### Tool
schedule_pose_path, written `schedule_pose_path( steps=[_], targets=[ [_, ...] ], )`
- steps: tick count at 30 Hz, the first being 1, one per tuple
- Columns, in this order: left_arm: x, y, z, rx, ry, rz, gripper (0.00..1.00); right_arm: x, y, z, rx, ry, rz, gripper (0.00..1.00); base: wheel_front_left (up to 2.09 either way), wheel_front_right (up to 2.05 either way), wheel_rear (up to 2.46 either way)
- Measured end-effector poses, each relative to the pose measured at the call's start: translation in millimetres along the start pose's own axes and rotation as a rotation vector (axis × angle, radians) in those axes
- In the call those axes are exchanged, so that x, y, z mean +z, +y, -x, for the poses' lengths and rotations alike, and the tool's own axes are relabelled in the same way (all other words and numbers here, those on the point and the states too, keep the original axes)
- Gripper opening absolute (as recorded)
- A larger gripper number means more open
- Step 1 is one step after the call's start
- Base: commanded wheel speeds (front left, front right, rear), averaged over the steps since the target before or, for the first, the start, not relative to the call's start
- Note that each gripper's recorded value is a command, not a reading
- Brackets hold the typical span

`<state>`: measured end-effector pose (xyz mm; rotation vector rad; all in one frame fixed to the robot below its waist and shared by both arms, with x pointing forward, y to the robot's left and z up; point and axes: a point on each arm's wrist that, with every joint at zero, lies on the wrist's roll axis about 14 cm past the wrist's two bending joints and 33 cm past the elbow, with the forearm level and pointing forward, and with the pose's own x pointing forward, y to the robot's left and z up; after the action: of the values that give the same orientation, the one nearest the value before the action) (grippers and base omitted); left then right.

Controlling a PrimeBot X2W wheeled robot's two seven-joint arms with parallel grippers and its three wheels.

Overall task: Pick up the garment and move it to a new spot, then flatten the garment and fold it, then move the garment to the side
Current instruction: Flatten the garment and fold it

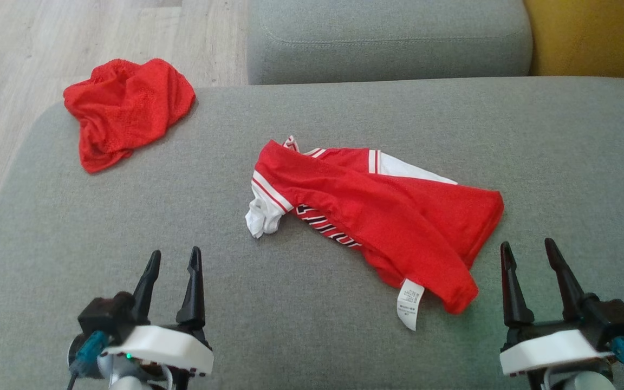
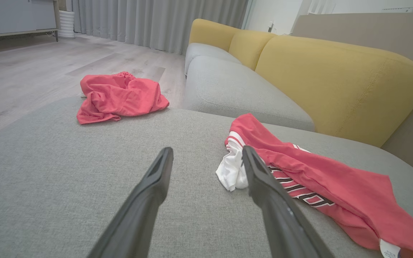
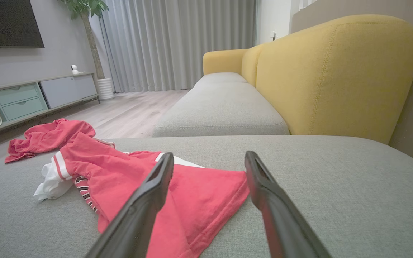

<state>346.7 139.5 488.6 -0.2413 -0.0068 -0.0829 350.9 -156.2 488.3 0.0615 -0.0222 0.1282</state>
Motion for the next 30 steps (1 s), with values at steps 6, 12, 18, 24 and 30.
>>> schedule_pose_path(
  steps=[6, 12, 18, 24, 30],
  targets=[
    [-0.4, 1.1, 0.5, 0.004, 0.001, 0.0, 1.0, -0.5, 0.0, -0.7, 0.0, 0.002, 0.0, 1.0, 0.0, 0.0, 0.0],
    [-2.3, 3.2, 1.4, 0.011, 0.007, 0.0, 1.0, -1.9, 0.8, -2.1, 0.004, 0.006, 0.0, 1.0, 0.0, 0.0, 0.0],
    [-8.2, 5.4, 2.5, 0.019, 0.026, 0.001, 1.0, -9.0, -5.3, -5.7, -0.005, 0.032, 0.044, 1.0, 0.0, 0.0, 0.0],
    [-18.1, 3.8, 2.0, 0.021, 0.058, 0.01, 1.0, 1.6, -21.2, -34.2, -0.035, 0.008, 0.129, 1.0, 0.0, 0.0, 0.0],
    [-22.1, 7.6, -3.9, 0.033, 0.071, 0.013, 1.0, -14.1, -35.7, -66.4, -0.062, 0.076, 0.189, 1.0, 0.0, 0.0, 0.0]
  ],
)
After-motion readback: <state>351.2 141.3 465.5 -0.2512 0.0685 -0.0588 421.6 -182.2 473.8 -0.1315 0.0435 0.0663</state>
